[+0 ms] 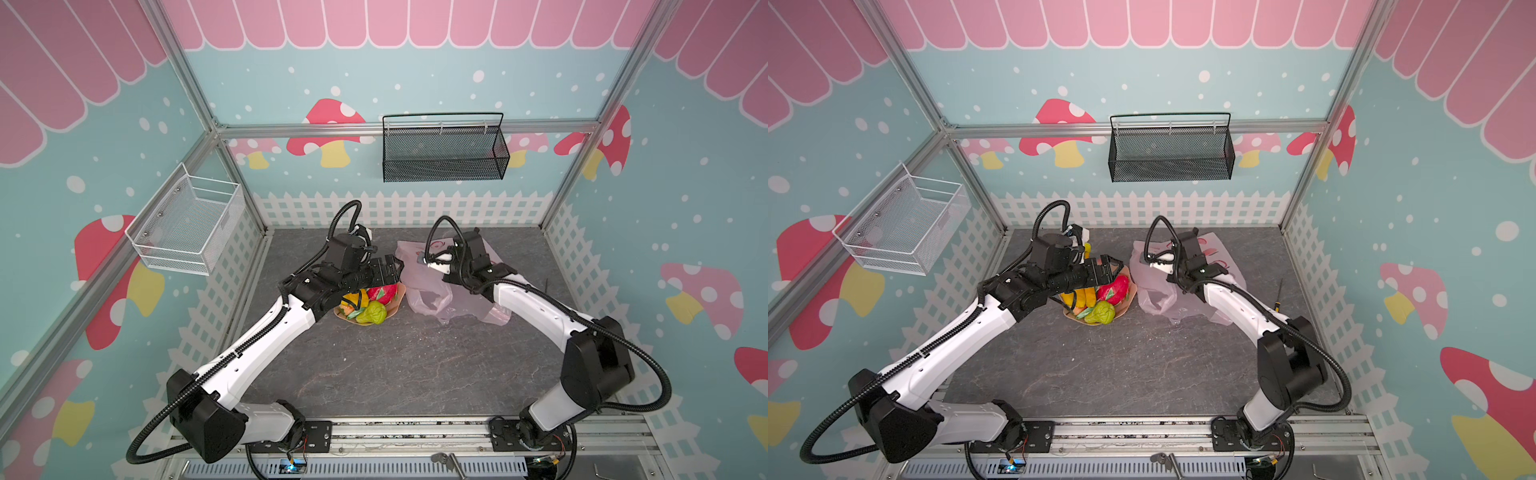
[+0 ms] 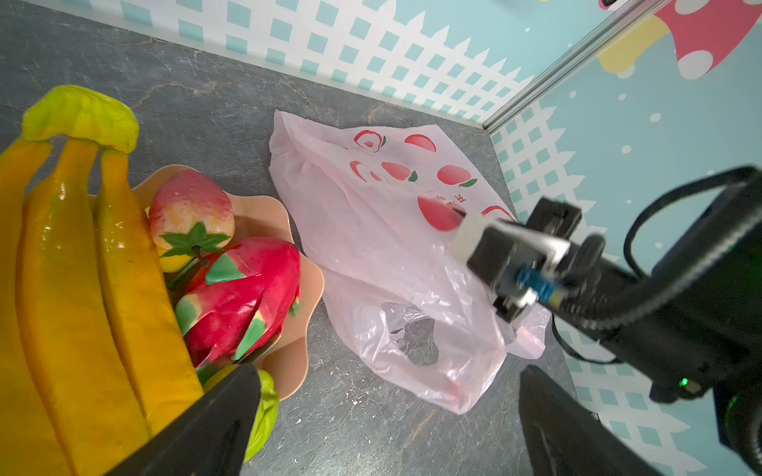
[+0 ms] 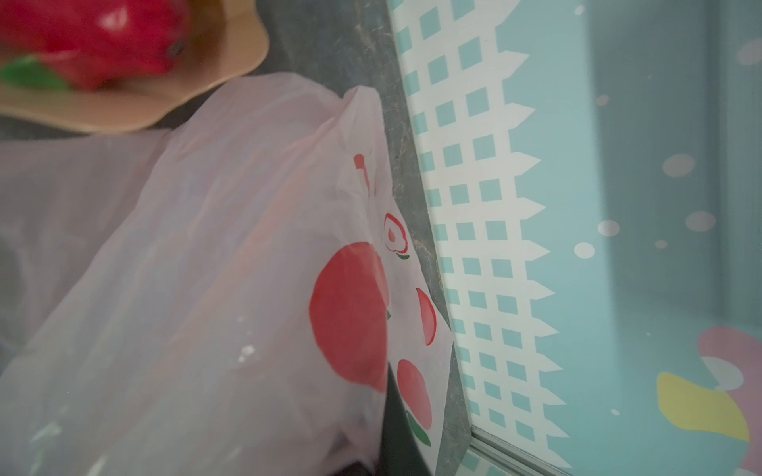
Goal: Place the fruits into the plastic bag
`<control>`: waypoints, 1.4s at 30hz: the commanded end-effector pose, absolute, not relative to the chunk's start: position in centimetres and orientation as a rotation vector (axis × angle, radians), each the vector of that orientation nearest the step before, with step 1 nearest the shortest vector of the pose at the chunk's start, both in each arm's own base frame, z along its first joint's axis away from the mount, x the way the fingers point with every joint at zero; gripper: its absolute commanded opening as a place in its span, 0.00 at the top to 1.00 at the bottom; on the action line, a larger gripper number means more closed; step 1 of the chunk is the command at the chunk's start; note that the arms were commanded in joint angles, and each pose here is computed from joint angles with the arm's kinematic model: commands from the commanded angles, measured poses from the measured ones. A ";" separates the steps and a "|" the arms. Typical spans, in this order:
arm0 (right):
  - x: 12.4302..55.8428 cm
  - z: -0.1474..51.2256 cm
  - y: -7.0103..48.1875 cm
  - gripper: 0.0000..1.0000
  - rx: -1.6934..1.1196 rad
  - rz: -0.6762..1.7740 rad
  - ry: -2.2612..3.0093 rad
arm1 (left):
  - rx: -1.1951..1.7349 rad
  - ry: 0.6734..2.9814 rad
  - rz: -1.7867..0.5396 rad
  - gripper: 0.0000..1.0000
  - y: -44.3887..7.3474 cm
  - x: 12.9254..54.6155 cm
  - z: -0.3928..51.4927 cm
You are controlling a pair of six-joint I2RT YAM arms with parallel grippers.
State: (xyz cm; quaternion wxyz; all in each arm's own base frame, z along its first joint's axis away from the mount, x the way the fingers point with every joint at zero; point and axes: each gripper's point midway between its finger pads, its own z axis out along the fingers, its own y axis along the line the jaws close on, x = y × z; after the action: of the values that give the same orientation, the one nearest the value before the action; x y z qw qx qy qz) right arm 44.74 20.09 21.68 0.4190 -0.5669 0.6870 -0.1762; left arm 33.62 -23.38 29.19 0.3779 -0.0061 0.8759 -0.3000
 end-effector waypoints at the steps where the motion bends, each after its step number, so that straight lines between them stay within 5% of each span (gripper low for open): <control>1: 46.0 23.4 19.6 1.00 -1.243 -0.425 1.880 | -0.012 2.216 -0.733 0.02 -22.5 33.1 29.9; 10: 47.4 25.3 18.9 1.00 -1.022 -0.398 2.071 | 0.075 2.199 -0.736 0.02 -24.2 30.2 30.3; 22: 47.0 23.7 19.7 1.00 -0.835 -0.229 2.340 | 0.515 2.146 -0.833 0.02 -33.0 24.7 27.5; 42: 47.3 23.1 21.2 1.00 -0.682 -0.054 2.472 | 0.776 2.103 -0.714 0.01 -44.1 25.1 19.3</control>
State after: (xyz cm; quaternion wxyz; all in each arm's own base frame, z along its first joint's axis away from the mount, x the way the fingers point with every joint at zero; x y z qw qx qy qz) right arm 47.64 20.99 23.47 0.2981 -0.2624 0.9171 -0.0337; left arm 23.21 -43.31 18.01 0.3425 0.3201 0.8339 -0.2911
